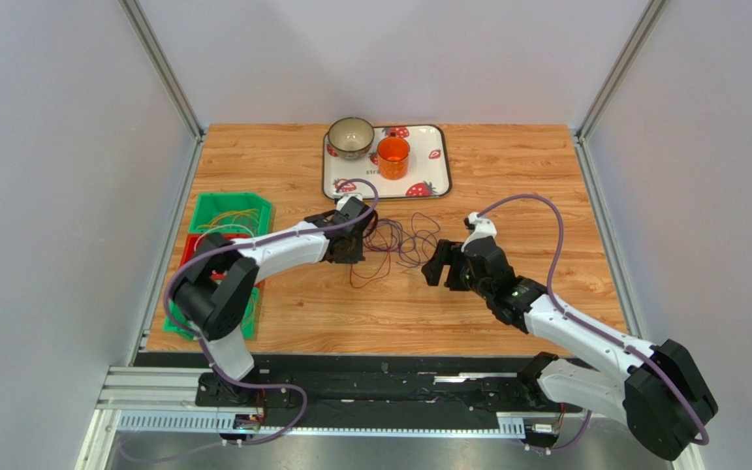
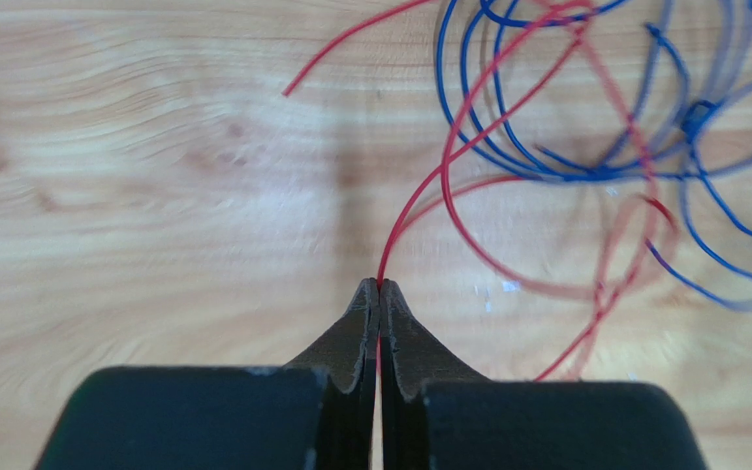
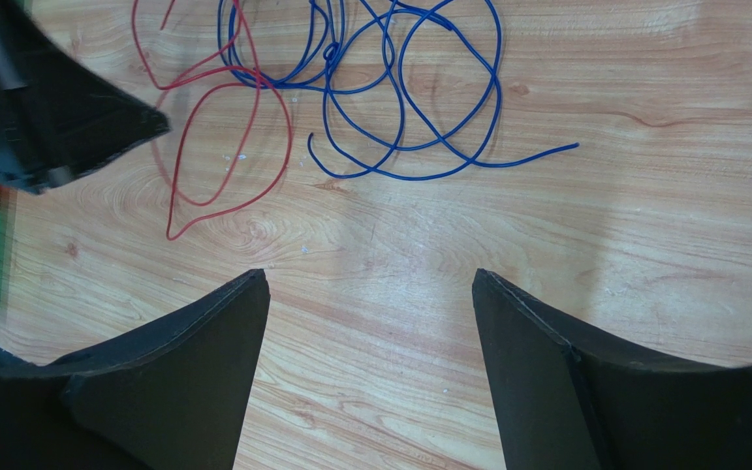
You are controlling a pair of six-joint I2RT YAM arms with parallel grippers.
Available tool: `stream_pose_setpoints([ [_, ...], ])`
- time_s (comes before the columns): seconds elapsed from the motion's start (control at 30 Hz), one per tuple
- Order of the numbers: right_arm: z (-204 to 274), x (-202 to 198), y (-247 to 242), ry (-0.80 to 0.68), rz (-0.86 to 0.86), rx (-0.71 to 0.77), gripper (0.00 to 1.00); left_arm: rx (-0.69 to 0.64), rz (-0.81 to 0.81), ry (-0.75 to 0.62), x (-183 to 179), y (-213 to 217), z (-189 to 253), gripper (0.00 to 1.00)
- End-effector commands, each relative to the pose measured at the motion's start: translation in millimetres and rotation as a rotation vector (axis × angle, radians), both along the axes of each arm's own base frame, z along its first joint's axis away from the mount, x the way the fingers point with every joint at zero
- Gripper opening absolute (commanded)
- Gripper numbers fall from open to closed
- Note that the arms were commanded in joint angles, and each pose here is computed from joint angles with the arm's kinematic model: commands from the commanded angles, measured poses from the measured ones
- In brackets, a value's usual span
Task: Untangle the cables
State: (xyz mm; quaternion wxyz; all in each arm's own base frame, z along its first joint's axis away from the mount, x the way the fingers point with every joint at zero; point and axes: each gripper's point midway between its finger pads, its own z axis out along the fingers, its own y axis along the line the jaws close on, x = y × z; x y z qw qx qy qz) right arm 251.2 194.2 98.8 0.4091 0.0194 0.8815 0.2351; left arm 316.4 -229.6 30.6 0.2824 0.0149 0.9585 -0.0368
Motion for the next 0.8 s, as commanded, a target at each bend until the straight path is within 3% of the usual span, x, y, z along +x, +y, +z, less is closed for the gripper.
stream_pose_setpoints([
  [0.0,7.1,6.8,2.8,-0.033,0.004,0.01,0.8,-0.069,-0.014,-0.075,-10.0,8.3,73.6,0.0],
  [0.27,5.6,7.1,3.5,-0.019,0.006,0.005,0.8,-0.158,-0.043,-0.176,-38.0,32.9,174.8,0.0],
  [0.53,3.2,8.0,3.8,-0.005,0.006,-0.006,0.8,-0.179,0.025,-0.289,-66.7,84.8,240.3,0.0],
  [0.77,2.4,9.0,4.4,0.005,0.008,-0.017,0.8,-0.252,0.087,-0.499,-108.6,135.6,320.8,0.0],
])
